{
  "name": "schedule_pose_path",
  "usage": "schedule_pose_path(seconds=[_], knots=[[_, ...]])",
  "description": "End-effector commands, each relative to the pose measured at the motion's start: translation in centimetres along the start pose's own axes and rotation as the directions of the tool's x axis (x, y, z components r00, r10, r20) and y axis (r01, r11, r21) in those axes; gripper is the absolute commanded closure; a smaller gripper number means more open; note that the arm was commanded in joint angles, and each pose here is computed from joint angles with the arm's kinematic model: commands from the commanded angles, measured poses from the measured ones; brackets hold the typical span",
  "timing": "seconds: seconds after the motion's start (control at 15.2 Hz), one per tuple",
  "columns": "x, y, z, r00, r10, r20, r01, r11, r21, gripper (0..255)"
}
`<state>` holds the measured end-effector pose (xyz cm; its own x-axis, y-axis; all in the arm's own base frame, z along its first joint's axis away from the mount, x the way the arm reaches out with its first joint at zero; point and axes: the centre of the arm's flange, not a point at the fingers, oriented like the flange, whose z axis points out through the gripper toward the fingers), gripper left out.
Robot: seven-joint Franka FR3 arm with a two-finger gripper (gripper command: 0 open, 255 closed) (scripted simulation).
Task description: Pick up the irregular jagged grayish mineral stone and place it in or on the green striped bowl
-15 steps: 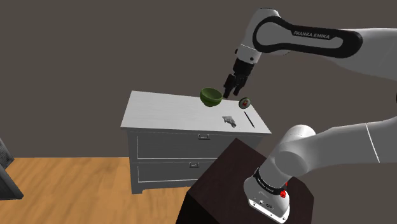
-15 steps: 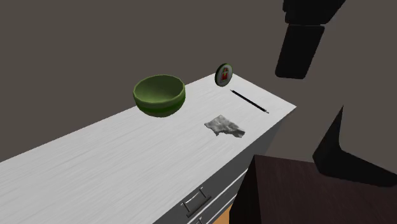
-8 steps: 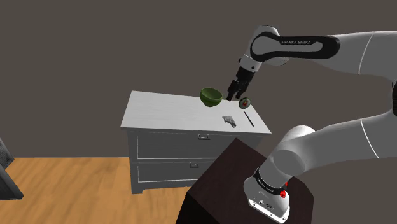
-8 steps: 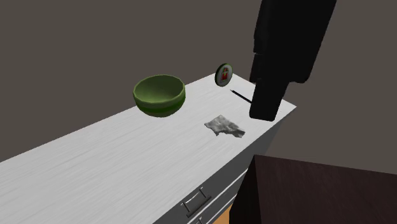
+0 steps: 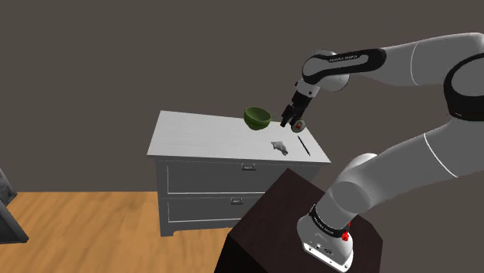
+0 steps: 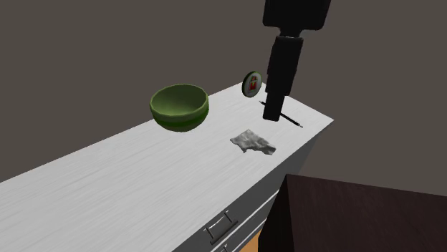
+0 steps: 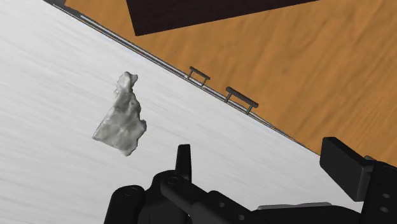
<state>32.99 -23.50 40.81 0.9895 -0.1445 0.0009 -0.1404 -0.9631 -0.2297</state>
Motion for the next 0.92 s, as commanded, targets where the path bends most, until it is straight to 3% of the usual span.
schedule_pose_path(seconds=[0.0, 0.59, 0.86], knots=[[0.4, 2.6, 1.0, 1.0, 0.008, -0.007, -0.008, 1.0, 0.01, 0], [1.7, 14.1, 6.1, 0.998, 0.047, -0.032, -0.045, 0.997, 0.061, 0], [1.8, 14.5, 7.9, 0.998, 0.049, -0.033, -0.047, 0.997, 0.064, 0]])
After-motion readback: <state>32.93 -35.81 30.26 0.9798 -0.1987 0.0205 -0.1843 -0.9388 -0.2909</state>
